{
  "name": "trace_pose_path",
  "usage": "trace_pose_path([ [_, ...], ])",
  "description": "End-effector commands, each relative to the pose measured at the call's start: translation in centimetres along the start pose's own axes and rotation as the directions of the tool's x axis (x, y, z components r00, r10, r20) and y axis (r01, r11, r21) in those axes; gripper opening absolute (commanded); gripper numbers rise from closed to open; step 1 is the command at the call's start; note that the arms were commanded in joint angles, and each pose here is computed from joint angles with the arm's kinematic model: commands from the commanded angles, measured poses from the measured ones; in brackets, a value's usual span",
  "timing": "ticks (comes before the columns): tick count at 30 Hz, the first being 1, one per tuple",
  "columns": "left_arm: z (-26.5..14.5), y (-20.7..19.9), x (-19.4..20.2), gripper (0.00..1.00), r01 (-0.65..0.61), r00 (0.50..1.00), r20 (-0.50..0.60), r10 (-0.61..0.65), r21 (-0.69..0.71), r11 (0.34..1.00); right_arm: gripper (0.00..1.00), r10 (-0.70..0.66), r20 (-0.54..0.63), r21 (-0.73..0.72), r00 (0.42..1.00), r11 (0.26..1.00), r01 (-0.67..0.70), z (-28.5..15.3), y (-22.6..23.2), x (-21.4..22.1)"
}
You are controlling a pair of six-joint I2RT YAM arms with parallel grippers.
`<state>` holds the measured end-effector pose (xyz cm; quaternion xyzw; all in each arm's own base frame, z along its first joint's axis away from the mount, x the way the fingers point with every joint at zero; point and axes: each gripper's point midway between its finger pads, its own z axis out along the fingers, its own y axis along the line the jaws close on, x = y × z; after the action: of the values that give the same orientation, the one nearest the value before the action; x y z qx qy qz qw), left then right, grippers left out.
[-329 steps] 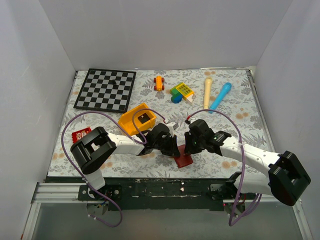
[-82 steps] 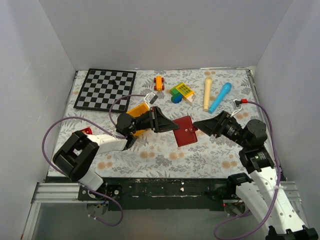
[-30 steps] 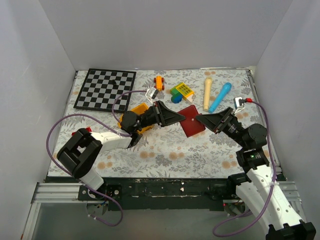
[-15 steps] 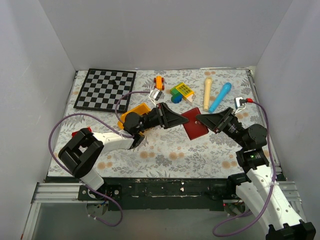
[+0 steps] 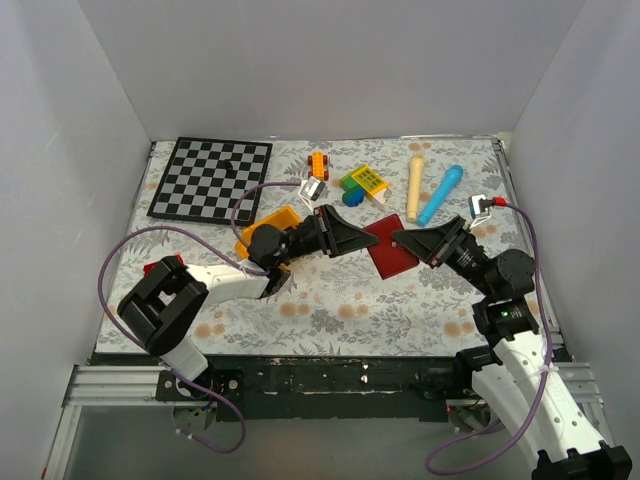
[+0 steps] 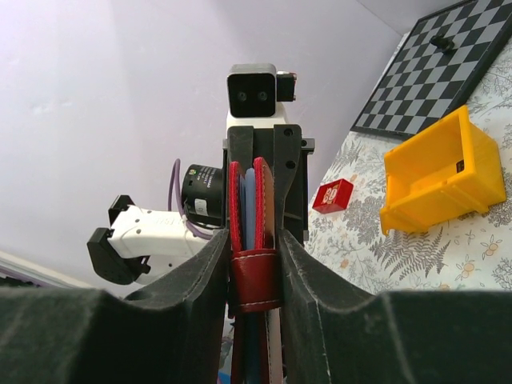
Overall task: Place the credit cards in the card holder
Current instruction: Close the card holder at the center of the board.
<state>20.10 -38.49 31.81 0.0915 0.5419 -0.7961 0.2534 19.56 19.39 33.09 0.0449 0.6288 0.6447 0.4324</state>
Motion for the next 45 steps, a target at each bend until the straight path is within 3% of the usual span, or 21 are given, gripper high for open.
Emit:
trace_pose_path([
  [1,0.8,-6.5,-0.8,0.0,-0.176,0.984,0.054,0.168,0.239,0.955,0.38,-0.029,-0.001,-0.01,1.0,1.0,0.029,0.0,0.0,0.1],
  [14,1.9,-6.4,0.5,0.0,-0.146,0.989,0.018,0.146,0.253,0.956,0.37,-0.035,-0.021,-0.005,0.999,0.999,0.035,0.1,-0.4,0.4],
  [19,1.7,-6.3,0.5,0.0,-0.132,0.991,0.021,0.131,0.257,0.957,0.56,-0.066,-0.018,-0.016,0.998,0.998,0.066,0.0,0.2,0.3],
  [27,1.2,-6.7,0.7,0.0,-0.106,0.994,0.023,0.104,0.295,0.949,0.73,-0.173,-0.01,0.028,0.985,0.985,0.173,-0.4,1.2,-0.6],
  [32,1.2,-6.9,0.8,0.0,-0.107,0.994,0.007,0.11,0.304,0.947,0.76,-0.215,0.004,0.04,0.977,0.976,0.215,-0.7,2.4,-1.3],
  [37,0.9,-7.7,0.2,0.0,-0.123,0.992,0.006,0.128,0.315,0.941,0.77,-0.262,0.072,0.166,0.962,0.955,0.247,-1.8,1.6,-2.8],
  [45,-0.6,-9.4,-2.3,0.0,-0.183,0.983,0.048,0.177,0.32,0.93,0.75,-0.259,0.158,0.266,0.953,0.94,0.212,-3.3,1.1,-4.2],
])
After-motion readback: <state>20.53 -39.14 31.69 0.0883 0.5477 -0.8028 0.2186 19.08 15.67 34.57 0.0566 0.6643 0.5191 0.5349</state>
